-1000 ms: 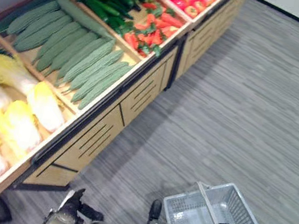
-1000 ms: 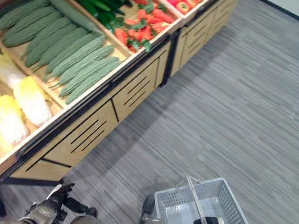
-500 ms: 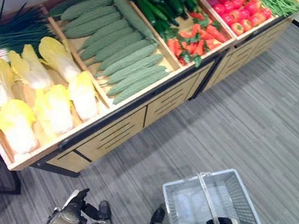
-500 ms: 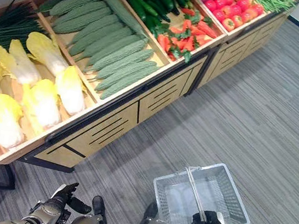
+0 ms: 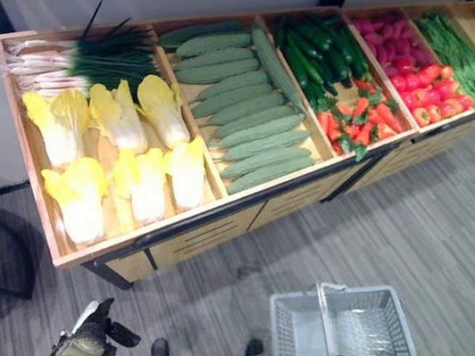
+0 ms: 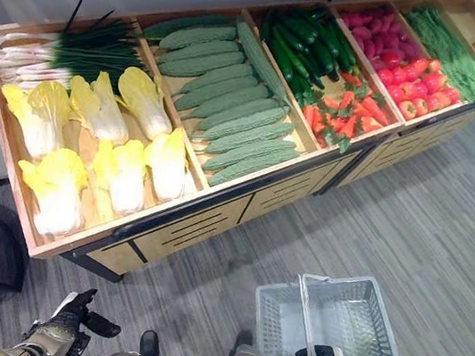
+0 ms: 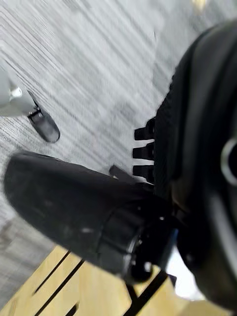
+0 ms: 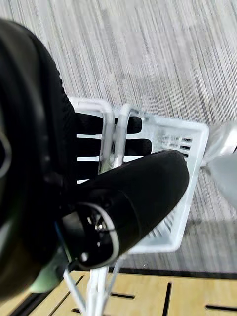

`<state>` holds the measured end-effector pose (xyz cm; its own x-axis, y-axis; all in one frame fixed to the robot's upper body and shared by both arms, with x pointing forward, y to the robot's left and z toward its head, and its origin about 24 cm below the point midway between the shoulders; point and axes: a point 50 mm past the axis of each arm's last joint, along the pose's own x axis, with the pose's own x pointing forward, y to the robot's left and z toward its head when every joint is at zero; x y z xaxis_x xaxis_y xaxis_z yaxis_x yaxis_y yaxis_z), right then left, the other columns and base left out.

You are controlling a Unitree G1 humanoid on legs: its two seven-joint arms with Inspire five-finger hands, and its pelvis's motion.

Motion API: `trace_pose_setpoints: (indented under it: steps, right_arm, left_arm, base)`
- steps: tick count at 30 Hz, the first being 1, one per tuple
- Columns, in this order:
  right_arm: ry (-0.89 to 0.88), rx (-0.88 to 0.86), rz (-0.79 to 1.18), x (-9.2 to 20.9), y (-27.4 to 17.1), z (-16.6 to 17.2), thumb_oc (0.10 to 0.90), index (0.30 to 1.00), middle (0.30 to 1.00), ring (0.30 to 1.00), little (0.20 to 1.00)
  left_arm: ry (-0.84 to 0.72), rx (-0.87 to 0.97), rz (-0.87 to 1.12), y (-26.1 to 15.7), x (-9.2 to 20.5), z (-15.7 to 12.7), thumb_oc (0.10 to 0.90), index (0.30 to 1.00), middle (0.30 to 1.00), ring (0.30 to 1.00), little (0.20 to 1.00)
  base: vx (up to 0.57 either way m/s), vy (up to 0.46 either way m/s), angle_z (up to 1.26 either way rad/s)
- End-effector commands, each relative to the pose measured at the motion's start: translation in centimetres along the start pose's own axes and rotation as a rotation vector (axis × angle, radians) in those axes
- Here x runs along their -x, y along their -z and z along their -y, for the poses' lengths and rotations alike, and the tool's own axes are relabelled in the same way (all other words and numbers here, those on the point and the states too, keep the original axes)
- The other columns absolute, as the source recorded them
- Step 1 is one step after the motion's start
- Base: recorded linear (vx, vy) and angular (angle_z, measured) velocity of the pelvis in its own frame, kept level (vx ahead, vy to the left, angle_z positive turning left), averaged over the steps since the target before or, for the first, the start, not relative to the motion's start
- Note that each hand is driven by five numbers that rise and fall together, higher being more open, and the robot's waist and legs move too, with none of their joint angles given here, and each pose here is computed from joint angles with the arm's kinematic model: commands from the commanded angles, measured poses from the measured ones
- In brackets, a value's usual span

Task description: Get the vegetables into the basket

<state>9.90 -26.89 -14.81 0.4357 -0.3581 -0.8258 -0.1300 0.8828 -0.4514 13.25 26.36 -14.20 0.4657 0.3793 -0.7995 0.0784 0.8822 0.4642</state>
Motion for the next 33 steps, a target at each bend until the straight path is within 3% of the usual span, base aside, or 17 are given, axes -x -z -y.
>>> trace_pose_setpoints:
  steps: [1,6,9,11,12,17,20,21,22,23,24,27,32,33]
  right_arm:
    - [0.037,-0.012,-0.016,0.0,0.7,1.5,0.400,0.300,0.300,0.300,0.300]
    - [0.065,0.001,-0.061,0.1,2.0,2.9,0.400,0.300,0.300,0.300,0.300]
    - [0.095,-0.011,-0.104,0.6,3.6,3.0,0.400,0.300,0.300,0.300,0.300]
    - [0.094,-0.002,-0.125,0.8,4.2,2.5,0.400,0.300,0.300,0.300,0.300]
    - [0.091,0.006,-0.124,0.8,4.3,2.1,0.400,0.300,0.300,0.300,0.300]
    - [0.085,0.037,-0.101,0.8,4.0,1.9,0.400,0.300,0.300,0.300,0.300]
    - [0.073,0.073,-0.081,0.8,3.7,2.1,0.400,0.300,0.300,0.300,0.300]
    - [0.078,0.085,-0.074,0.8,3.7,2.2,0.400,0.300,0.300,0.300,0.300]
    - [0.081,0.087,-0.070,0.8,3.6,2.2,0.400,0.300,0.300,0.300,0.300]
    - [0.085,0.083,-0.072,0.9,4.0,2.0,0.400,0.300,0.300,0.300,0.300]
    - [0.084,0.083,-0.072,0.9,4.0,2.0,0.400,0.300,0.300,0.300,0.300]
    - [0.081,0.067,-0.087,1.1,4.5,1.6,0.400,0.300,0.300,0.300,0.300]
    - [0.084,0.063,-0.091,1.2,4.8,1.7,0.400,0.300,0.300,0.300,0.300]
    - [0.085,0.063,-0.091,1.2,4.8,1.7,0.400,0.300,0.300,0.300,0.300]
  left_arm:
    - [-0.035,0.037,0.012,-0.4,-0.1,-0.7,0.900,1.000,1.000,1.000,1.000]
    - [-0.042,0.117,-0.022,0.7,0.2,0.2,0.900,1.000,1.000,1.000,1.000]
    - [-0.127,0.302,-0.013,-0.2,0.2,0.4,0.900,1.000,1.000,1.000,1.000]
    - [-0.224,0.525,-0.041,0.3,0.3,-0.2,0.900,1.000,1.000,1.000,1.000]
    - [-0.322,0.719,-0.052,0.4,0.4,-1.3,0.900,1.000,1.000,1.000,1.000]
    - [-0.681,1.065,-0.200,4.1,1.1,-7.5,0.900,1.000,1.000,1.000,1.000]
    - [-0.773,1.007,-0.179,4.4,1.5,-10.9,0.900,1.000,1.000,1.000,1.000]
    - [-0.864,1.004,-0.044,2.0,1.8,-14.0,0.900,1.000,1.000,1.000,1.000]
    - [-0.879,0.991,0.016,0.8,1.8,-14.9,0.900,1.000,1.000,1.000,1.000]
    - [-0.980,0.944,0.248,-3.2,3.2,-18.1,0.900,1.000,1.000,1.000,1.000]
    - [-0.982,0.942,0.247,-3.3,3.2,-18.1,0.900,1.000,1.000,1.000,1.000]
    - [-1.080,0.905,0.488,-7.5,5.5,-20.5,0.900,1.000,1.000,1.000,1.000]
    - [-1.054,0.737,0.725,-12.0,7.5,-19.8,0.900,1.000,1.000,1.000,1.000]
    - [-1.028,0.662,0.897,-15.0,9.6,-19.1,0.900,1.000,1.000,1.000,1.000]
  base:
    - [0.20,-0.396,1.20]
    - [0.15,-0.366,0.44]
    - [0.02,-0.125,0.94]
    - [0.08,-0.023,0.63]
    - [0.08,0.019,-0.09]
    - [0.01,0.069,-0.05]
    - [-0.03,0.076,-0.13]
    - [-0.06,0.069,-0.11]
    - [-0.09,0.058,0.02]
    - [-0.06,0.017,0.08]
    - [-0.05,0.008,0.14]
    - [-0.01,-0.002,0.16]
    - [0.00,-0.005,0.03]
    - [0.00,0.000,0.00]
